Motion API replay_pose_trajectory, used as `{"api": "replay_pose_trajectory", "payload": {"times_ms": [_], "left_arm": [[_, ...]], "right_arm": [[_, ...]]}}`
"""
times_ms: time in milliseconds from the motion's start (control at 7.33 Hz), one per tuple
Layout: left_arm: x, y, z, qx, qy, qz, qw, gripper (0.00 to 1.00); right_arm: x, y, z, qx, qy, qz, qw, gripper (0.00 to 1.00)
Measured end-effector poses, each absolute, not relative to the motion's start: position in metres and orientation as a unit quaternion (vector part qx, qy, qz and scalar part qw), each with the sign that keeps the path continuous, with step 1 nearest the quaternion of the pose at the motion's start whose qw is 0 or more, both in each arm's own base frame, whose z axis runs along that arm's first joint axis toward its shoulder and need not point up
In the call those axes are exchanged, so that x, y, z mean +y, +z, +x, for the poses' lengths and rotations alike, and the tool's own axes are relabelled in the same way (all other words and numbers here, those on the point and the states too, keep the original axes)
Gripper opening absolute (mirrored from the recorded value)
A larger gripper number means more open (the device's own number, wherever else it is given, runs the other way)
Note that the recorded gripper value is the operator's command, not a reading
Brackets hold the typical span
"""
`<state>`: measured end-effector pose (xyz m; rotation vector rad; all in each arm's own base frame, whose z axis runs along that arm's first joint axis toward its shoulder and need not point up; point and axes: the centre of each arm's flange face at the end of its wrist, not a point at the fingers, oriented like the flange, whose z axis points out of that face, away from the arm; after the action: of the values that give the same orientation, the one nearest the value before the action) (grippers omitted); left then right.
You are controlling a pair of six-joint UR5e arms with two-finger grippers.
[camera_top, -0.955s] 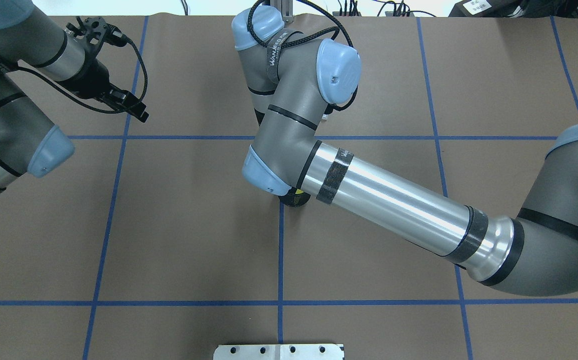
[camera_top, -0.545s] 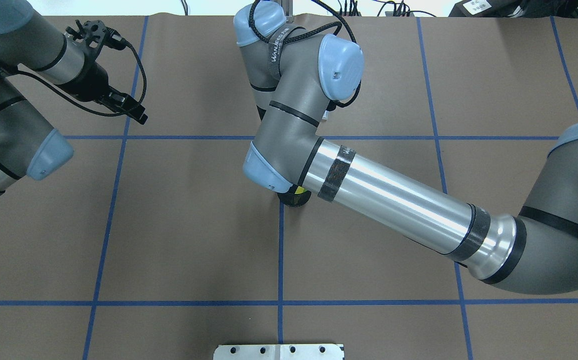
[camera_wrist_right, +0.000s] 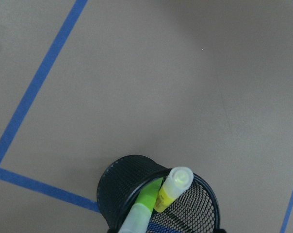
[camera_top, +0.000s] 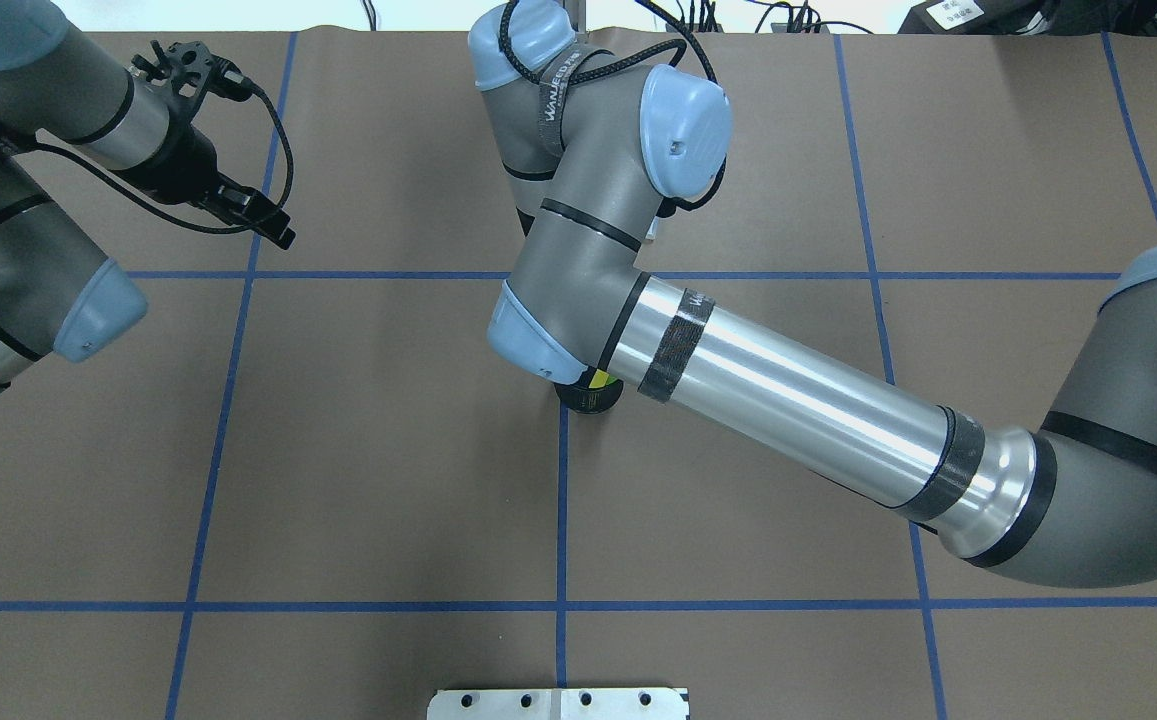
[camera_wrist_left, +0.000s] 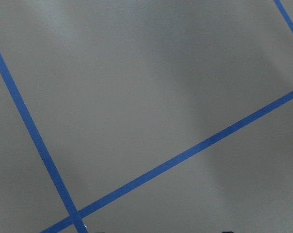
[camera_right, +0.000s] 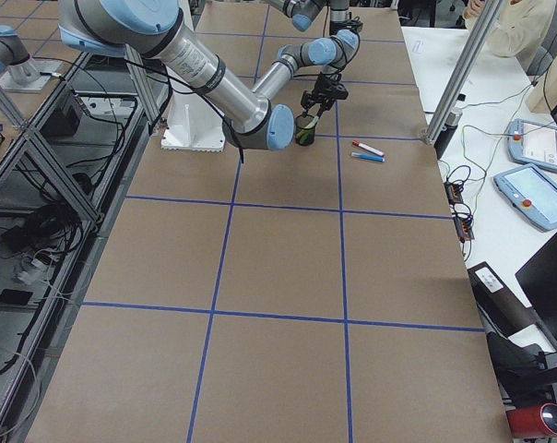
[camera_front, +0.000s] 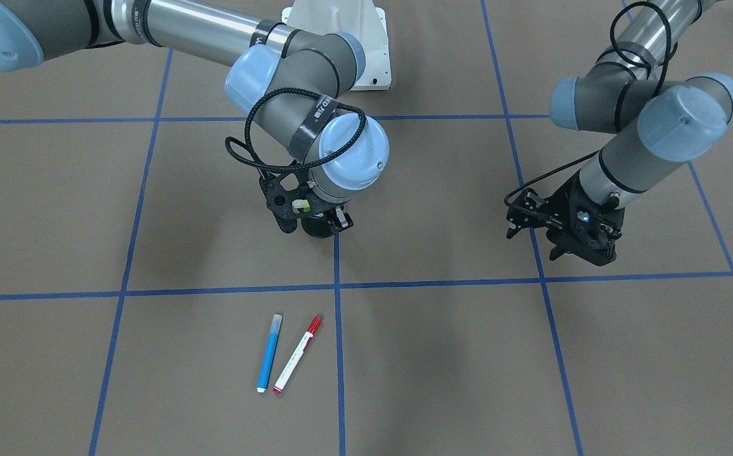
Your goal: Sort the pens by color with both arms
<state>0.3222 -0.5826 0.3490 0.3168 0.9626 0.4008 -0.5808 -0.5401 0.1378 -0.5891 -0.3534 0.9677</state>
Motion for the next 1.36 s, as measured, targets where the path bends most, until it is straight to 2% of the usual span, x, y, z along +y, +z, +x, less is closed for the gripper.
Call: {"api": "replay_pose_trajectory", "payload": {"times_ms": [409,682,955,1364], "left_arm": [[-0.5824,0.3483,0.3225,0.458,0.19,0.151,0.855,0.85],[-0.5824,0.3484,0.3226,0.458,0.19,0.151,0.855,0.85],[-0.5822,0.3492,0.3239,0.457,0.191,0.151,0.856,0.85],[-0.5795,0.3502,0.3308,0.452,0.193,0.156,0.857,0.85]], "right_arm": [[-0.5444,0.1405,-0.577,-0.165,0.46,-0.273,0.829,0.69],[-0.5443,0.1411,-0.577,-0.166,0.459,-0.273,0.829,0.68],[-0.5433,0.1392,-0.5777,-0.167,0.458,-0.273,0.829,0.54],[-0.5426,0.1386,-0.5782,-0.167,0.457,-0.275,0.829,0.5]]}}
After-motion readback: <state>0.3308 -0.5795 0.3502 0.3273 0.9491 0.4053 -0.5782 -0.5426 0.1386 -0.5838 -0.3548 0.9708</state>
